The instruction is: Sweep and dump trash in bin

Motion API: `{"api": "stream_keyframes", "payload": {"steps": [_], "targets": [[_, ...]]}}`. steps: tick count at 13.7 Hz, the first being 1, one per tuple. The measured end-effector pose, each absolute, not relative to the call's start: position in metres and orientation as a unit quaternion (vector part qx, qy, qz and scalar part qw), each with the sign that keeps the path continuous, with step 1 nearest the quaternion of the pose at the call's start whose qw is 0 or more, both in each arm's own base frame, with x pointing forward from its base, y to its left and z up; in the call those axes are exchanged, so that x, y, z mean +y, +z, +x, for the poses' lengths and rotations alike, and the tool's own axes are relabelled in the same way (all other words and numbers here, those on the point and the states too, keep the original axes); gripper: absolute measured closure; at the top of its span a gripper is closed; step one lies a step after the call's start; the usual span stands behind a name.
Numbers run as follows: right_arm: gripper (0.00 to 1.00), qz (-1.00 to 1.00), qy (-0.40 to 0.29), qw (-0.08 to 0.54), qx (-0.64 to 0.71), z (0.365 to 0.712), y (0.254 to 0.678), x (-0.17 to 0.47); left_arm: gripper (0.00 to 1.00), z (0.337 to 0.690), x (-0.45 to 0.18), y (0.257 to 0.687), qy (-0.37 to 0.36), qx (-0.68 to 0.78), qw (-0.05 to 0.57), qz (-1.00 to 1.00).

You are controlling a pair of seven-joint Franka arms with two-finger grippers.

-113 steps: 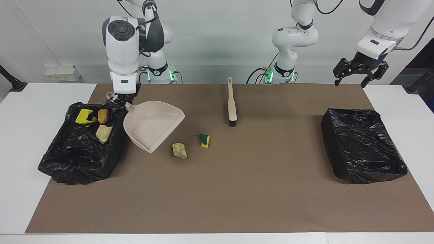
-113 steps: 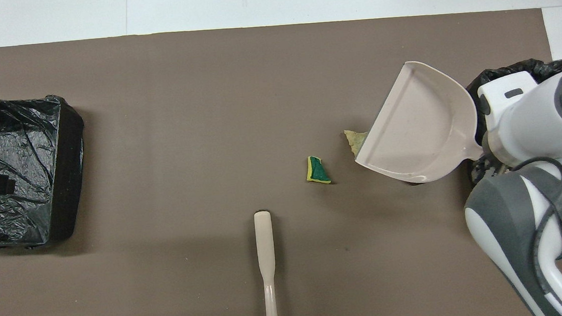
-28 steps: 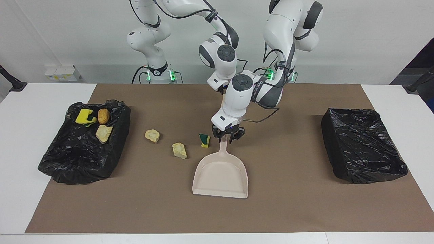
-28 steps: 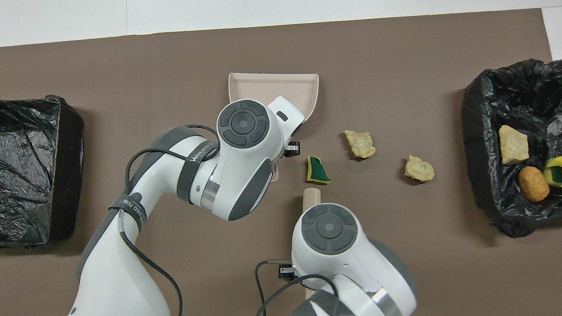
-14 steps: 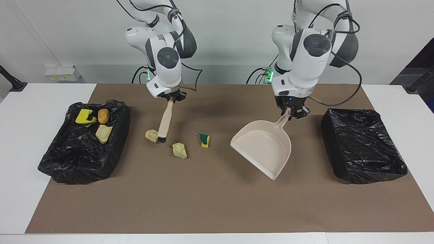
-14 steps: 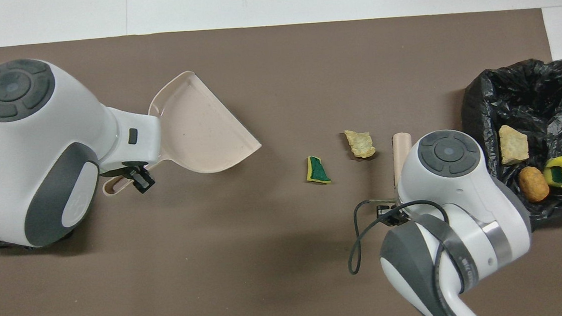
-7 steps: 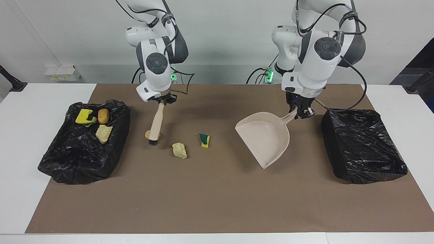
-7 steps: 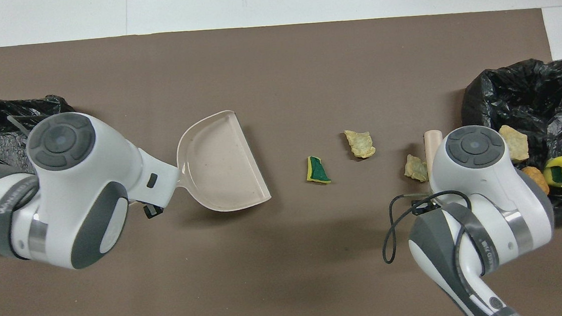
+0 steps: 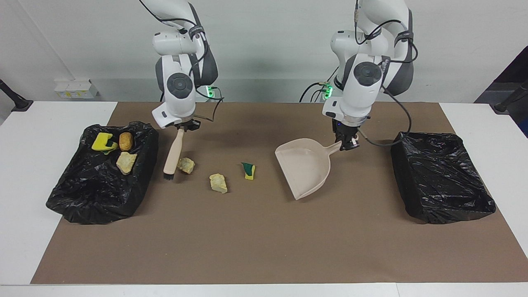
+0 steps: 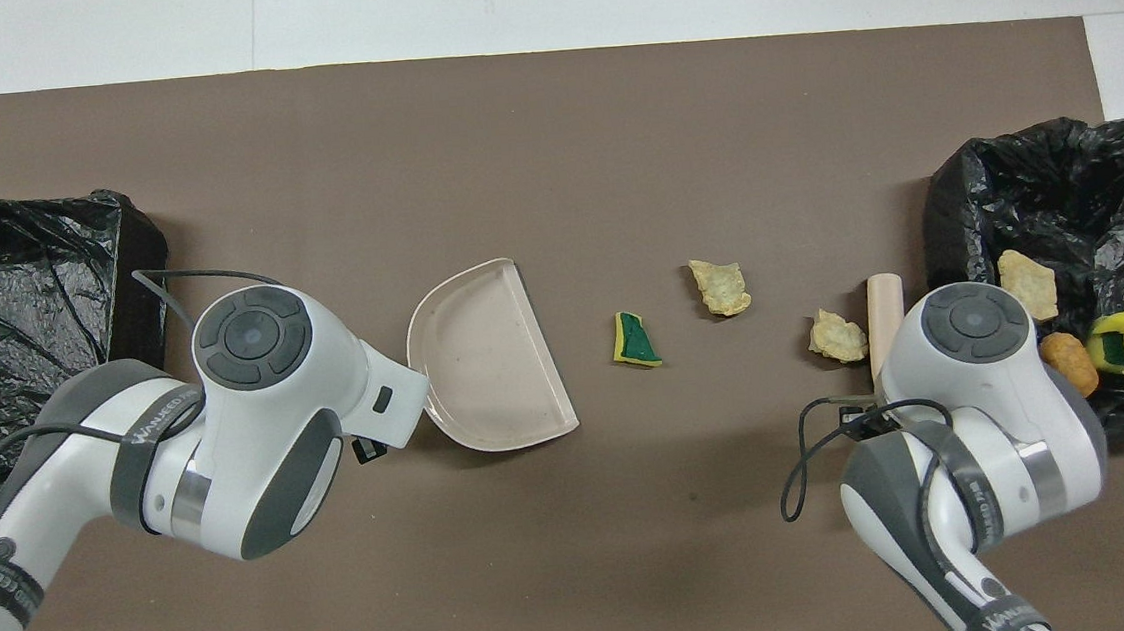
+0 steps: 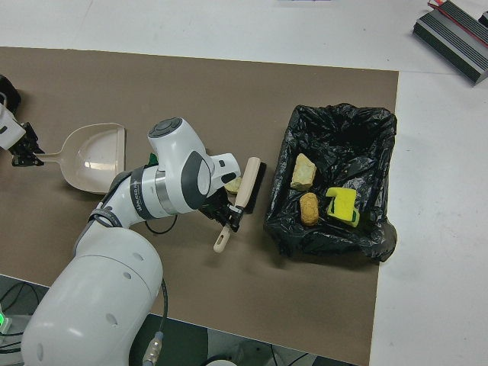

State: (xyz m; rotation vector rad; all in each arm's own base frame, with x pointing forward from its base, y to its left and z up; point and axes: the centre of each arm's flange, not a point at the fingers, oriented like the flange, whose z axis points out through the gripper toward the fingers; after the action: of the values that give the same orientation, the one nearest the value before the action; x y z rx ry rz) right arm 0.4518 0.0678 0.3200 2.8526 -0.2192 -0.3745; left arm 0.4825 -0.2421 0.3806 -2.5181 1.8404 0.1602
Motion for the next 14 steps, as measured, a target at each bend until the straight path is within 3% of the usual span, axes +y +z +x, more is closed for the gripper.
{"api": "stream_keyframes", "payload": {"steps": [14], "targets": [[0.74, 0.989, -0.13, 0.011, 0.067, 0.476, 0.329, 0.258, 0.69, 0.471, -0.259, 0.372, 0.031, 0.564, 0.01, -0.825]]}}
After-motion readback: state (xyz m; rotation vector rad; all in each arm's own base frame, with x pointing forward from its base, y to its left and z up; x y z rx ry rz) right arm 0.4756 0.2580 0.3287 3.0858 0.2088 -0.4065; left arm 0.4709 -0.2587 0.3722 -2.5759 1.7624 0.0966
